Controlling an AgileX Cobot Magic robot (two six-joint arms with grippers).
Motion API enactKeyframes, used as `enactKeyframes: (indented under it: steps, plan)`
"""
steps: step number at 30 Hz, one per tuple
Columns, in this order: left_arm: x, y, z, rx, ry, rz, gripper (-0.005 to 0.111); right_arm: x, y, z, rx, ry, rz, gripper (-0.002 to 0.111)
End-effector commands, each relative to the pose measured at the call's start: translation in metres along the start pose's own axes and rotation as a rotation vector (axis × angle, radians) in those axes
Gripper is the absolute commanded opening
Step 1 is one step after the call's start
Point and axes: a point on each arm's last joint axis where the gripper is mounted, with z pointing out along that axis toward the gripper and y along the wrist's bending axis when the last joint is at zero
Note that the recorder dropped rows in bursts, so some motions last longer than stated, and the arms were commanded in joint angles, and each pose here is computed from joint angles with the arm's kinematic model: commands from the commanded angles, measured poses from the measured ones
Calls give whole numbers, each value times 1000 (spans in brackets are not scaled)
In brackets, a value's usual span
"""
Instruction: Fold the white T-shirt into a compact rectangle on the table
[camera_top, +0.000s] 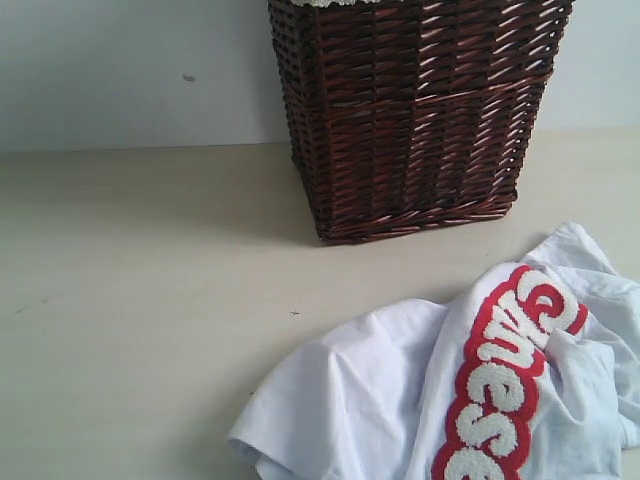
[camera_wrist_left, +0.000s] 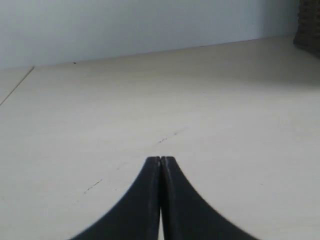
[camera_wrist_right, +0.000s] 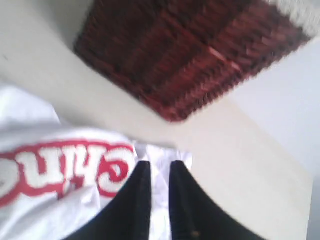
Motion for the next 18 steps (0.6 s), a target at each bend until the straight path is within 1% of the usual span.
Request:
enactKeyframes:
  steps: [1, 4, 7, 10, 13, 15, 18]
  plan:
    - [-1, 0, -1, 2, -13, 0, 0, 19, -7, 89, -110, 317, -27, 0]
    - [-1, 0, -1, 2, -13, 0, 0, 33, 1, 131, -219, 441, -6, 0]
    - [-1, 0, -1, 2, -13, 0, 0, 50, 2, 159, -240, 512, 70, 0]
    - [-1, 0, -1, 2, -13, 0, 0, 65, -8, 177, -179, 513, 175, 0]
    - [-1, 0, -1, 2, -13, 0, 0, 73, -24, 187, -82, 453, 254, 0]
    - [-1, 0, -1, 2, -13, 0, 0, 79, -33, 192, -30, 416, 277, 0]
    - [-1, 0, -1, 2, -13, 0, 0, 90, -36, 200, -18, 430, 301, 0]
